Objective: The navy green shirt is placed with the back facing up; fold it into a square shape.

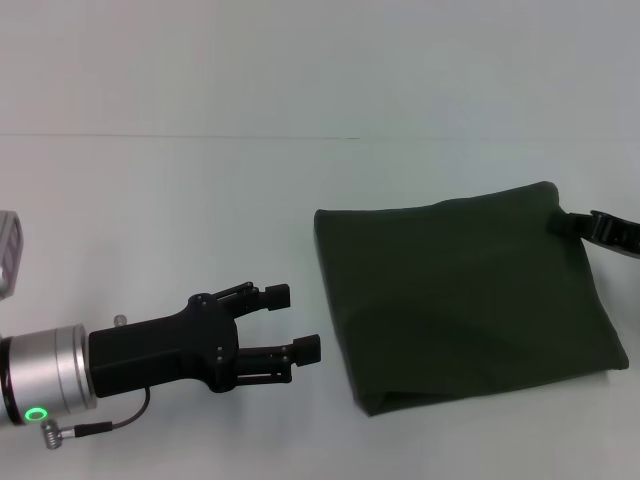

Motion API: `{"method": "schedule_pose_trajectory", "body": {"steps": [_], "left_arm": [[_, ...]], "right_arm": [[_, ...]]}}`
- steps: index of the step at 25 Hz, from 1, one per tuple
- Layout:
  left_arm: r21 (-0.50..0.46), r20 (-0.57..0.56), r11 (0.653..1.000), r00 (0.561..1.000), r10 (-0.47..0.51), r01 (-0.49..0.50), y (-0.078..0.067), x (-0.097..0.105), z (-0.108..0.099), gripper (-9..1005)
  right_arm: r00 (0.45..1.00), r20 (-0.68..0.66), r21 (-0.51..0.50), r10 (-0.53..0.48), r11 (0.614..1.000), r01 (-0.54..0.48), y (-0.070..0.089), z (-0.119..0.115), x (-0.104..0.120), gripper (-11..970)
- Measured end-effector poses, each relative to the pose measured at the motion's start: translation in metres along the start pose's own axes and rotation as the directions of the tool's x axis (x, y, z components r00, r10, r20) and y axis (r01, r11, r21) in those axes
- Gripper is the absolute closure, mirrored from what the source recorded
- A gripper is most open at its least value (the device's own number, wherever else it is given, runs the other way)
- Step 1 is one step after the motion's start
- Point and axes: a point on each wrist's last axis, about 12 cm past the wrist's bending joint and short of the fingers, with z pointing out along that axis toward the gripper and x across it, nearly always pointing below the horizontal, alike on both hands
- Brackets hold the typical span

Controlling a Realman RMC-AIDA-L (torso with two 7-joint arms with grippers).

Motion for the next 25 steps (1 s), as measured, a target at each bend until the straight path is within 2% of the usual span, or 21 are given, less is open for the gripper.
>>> {"method": "schedule_pose_trajectory", "body": {"steps": [8, 14, 17, 19, 22, 25], "left_arm": [[0.001, 0.0, 1.0, 1.0, -0.002, 0.002, 0.0, 0.0, 0.0, 47], [0.003, 0.002, 1.0, 1.0, -0.027, 0.027, 0.0, 0.0, 0.001, 47], [0.005, 0.003, 0.998, 0.998, -0.068, 0.068, 0.0, -0.001, 0.002, 47], [-0.001, 0.001, 0.992, 0.992, -0.126, 0.126, 0.002, -0.003, 0.003, 47], [-0.038, -0.001, 0.969, 0.969, -0.245, 0.245, 0.01, -0.009, 0.008, 47], [-0.102, -0.007, 0.913, 0.918, -0.398, 0.395, 0.022, -0.016, 0.017, 46]], "right_arm": [[0.999, 0.035, 0.025, 0.017, 1.0, -0.018, -0.005, -0.003, 0.0, 936], [0.994, 0.099, -0.025, 0.041, 0.999, -0.039, -0.016, -0.029, 0.007, 696], [0.987, 0.158, -0.128, 0.02, 0.992, 0.001, -0.015, -0.052, 0.016, 580], [0.981, 0.189, -0.198, -0.035, 0.978, 0.073, -0.011, -0.066, 0.025, 480], [0.97, 0.179, -0.295, -0.167, 0.931, 0.215, -0.001, -0.078, 0.043, 331], [0.948, 0.146, -0.355, -0.283, 0.879, 0.317, 0.006, -0.078, 0.064, 194]]}}
